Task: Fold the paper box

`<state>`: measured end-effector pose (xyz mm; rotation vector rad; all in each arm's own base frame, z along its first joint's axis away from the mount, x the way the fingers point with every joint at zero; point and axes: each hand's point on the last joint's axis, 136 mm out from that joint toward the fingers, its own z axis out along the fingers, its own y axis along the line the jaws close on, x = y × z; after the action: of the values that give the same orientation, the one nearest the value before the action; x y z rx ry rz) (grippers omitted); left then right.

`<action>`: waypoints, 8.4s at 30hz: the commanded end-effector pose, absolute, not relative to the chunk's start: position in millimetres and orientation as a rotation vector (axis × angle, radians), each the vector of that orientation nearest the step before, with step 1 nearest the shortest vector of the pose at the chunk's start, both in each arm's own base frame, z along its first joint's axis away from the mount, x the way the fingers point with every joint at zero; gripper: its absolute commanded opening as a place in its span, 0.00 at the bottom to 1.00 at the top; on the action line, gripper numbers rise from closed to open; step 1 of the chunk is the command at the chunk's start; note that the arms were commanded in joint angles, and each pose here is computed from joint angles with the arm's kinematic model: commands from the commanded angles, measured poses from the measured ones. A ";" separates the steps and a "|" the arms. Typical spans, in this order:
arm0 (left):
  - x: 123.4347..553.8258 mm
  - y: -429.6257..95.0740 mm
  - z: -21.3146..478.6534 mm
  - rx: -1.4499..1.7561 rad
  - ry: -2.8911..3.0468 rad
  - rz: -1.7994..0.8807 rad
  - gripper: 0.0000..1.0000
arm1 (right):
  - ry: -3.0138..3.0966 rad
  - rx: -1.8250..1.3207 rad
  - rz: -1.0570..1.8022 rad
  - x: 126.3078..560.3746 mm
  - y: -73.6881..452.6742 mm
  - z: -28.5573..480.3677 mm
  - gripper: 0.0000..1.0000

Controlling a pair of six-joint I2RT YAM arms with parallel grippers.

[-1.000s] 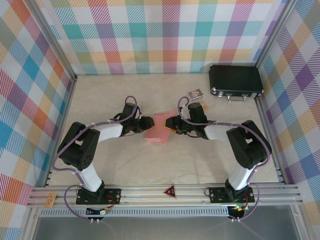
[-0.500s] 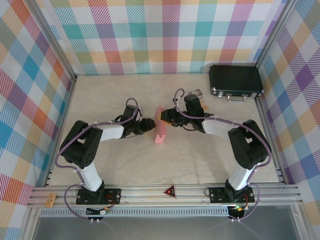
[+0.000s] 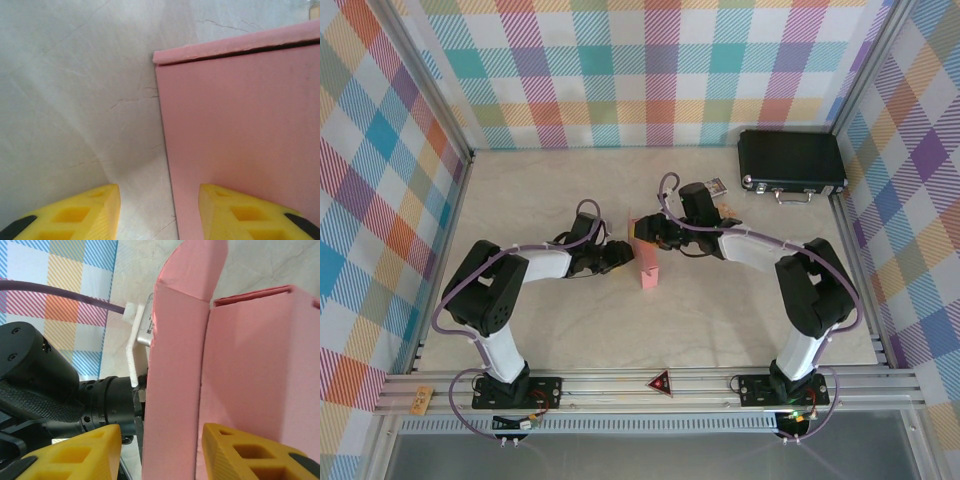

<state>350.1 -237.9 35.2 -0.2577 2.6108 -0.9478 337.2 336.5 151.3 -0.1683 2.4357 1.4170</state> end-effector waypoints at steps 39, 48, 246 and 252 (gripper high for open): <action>409.0 -253.5 42.2 -0.177 2.611 -0.973 0.44 | 2.663 -0.059 1.301 319.0 309.0 98.3 0.45; 407.4 -255.5 44.0 -0.164 2.611 -0.993 0.44 | 2.739 0.089 1.200 315.4 299.0 71.8 0.38; 387.8 -187.6 195.5 0.134 2.520 -0.756 0.83 | 2.509 -0.187 0.841 351.0 193.9 186.2 0.57; 383.1 -207.7 187.3 0.166 2.548 -0.879 0.75 | 2.567 -0.191 0.884 346.7 199.6 172.6 0.53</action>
<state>386.8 -194.2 179.1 0.1423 2.5508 -0.7775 346.5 193.6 170.0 -0.1929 2.5544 0.8220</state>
